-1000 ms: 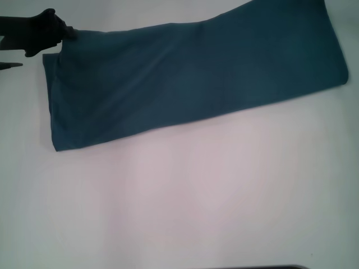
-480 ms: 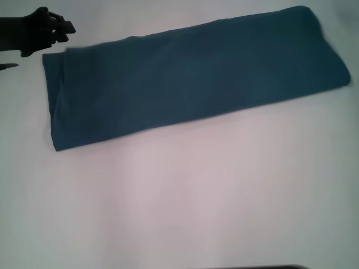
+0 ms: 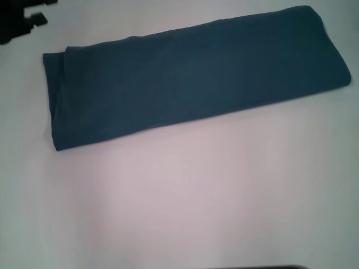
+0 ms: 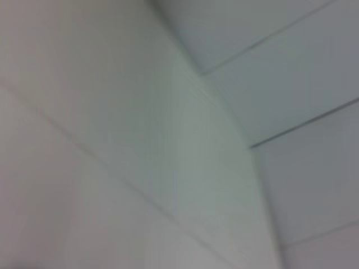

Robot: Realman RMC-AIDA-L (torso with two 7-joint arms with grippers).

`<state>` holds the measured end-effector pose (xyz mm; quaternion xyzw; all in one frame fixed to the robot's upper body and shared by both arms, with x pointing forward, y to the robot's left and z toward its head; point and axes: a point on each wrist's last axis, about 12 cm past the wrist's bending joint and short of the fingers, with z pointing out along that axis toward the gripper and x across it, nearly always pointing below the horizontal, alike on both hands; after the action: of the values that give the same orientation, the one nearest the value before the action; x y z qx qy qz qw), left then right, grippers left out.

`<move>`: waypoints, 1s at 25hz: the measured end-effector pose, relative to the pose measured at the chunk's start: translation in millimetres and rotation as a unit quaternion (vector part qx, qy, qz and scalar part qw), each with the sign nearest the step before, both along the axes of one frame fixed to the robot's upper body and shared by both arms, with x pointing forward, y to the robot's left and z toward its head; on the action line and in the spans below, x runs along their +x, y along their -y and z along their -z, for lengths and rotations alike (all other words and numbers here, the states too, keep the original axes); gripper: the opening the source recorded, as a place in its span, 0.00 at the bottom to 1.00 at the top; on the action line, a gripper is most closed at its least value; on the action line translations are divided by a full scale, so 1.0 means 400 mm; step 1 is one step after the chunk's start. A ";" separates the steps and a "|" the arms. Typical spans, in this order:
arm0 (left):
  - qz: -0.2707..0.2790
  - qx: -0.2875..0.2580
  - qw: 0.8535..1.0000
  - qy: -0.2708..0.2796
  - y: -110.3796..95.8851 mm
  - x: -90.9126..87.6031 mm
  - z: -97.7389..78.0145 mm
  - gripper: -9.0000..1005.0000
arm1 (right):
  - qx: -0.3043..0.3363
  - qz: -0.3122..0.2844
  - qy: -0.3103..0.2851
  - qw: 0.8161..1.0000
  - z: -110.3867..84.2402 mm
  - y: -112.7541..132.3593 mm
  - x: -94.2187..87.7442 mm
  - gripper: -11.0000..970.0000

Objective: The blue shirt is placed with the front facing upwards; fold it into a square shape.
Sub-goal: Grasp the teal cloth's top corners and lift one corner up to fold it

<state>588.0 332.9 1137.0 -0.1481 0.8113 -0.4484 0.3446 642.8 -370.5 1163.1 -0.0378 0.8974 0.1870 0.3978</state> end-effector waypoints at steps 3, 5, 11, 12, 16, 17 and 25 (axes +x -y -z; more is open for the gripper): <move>0.027 -0.040 0.999 0.021 -0.023 -0.049 0.002 0.52 | 0.091 -0.052 0.055 0.993 0.002 0.040 -0.108 0.57; 0.052 -0.055 0.997 0.020 -0.028 -0.080 0.014 0.55 | 0.131 -0.102 0.096 0.982 0.018 0.055 -0.195 0.67; 0.115 -0.086 0.990 0.014 -0.012 -0.164 0.070 0.58 | 0.231 -0.178 0.137 0.947 0.109 0.054 -0.442 0.86; 0.121 -0.094 0.988 0.012 -0.001 -0.175 0.085 0.58 | 0.254 -0.184 0.133 0.940 0.129 0.043 -0.476 0.89; 0.118 -0.107 0.987 -0.004 0.035 -0.192 0.138 0.58 | 0.298 -0.210 0.119 0.924 0.184 0.008 -0.549 0.95; 0.117 -0.105 0.987 -0.010 0.042 -0.190 0.147 0.58 | 0.300 -0.217 0.106 0.923 0.194 0.001 -0.554 0.95; 0.096 -0.063 0.990 -0.081 0.066 -0.156 0.186 0.58 | 0.305 -0.259 0.059 0.914 0.236 -0.050 -0.547 0.96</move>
<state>525.5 306.3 1062.5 -0.1266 0.8173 -0.5162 0.2226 423.8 -350.3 1068.5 -0.1570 0.7303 0.5457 0.3798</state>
